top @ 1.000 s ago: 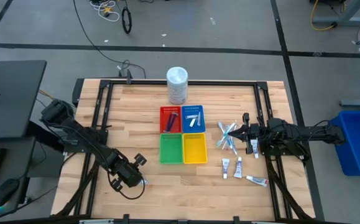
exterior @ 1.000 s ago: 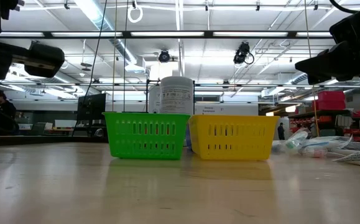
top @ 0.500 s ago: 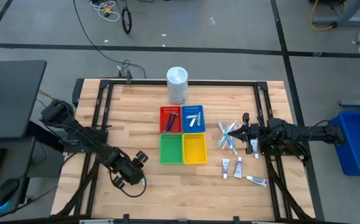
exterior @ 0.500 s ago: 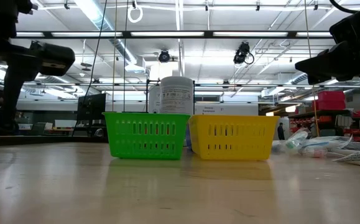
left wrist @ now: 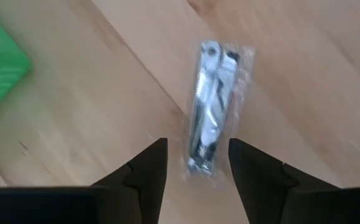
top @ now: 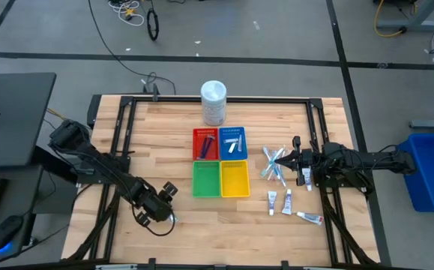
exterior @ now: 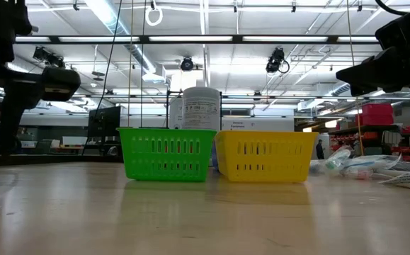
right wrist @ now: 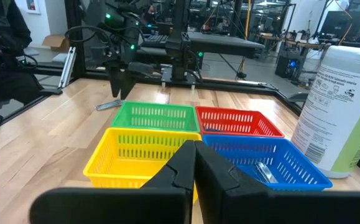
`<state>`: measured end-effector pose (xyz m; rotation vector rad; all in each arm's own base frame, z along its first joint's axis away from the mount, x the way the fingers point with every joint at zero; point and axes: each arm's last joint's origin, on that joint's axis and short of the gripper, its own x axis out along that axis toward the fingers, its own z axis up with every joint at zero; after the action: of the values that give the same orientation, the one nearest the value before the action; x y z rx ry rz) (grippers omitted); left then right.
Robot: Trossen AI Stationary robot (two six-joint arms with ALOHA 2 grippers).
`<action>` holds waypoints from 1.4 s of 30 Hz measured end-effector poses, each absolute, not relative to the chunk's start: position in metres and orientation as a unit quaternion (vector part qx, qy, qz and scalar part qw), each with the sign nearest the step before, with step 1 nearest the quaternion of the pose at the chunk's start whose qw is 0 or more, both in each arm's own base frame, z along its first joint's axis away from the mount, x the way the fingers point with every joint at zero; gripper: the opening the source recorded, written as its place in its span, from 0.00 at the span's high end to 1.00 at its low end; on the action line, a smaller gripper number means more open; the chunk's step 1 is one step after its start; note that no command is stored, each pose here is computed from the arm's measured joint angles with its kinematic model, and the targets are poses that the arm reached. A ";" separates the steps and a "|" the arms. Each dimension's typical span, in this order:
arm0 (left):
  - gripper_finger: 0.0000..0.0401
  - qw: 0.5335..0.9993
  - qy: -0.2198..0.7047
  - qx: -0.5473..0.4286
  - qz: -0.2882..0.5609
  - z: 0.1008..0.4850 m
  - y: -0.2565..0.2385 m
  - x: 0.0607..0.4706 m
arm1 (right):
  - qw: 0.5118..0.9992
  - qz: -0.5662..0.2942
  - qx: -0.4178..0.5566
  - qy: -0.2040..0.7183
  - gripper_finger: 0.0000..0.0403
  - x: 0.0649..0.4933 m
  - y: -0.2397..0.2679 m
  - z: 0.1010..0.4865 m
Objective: Pick & Place Travel size toiletries
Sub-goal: Put the silver nail cutter into the blue bin
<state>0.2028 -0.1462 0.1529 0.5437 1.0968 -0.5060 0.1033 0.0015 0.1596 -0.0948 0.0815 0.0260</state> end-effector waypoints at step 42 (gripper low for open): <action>0.75 0.812 0.508 0.199 -0.209 0.138 -0.134 0.204 | 0.998 0.013 -0.047 0.041 0.97 0.103 0.002 0.160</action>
<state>0.2042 -0.1335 0.1384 0.4252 1.0843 -0.4470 0.1033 0.0015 0.1597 -0.0944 0.0813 0.0258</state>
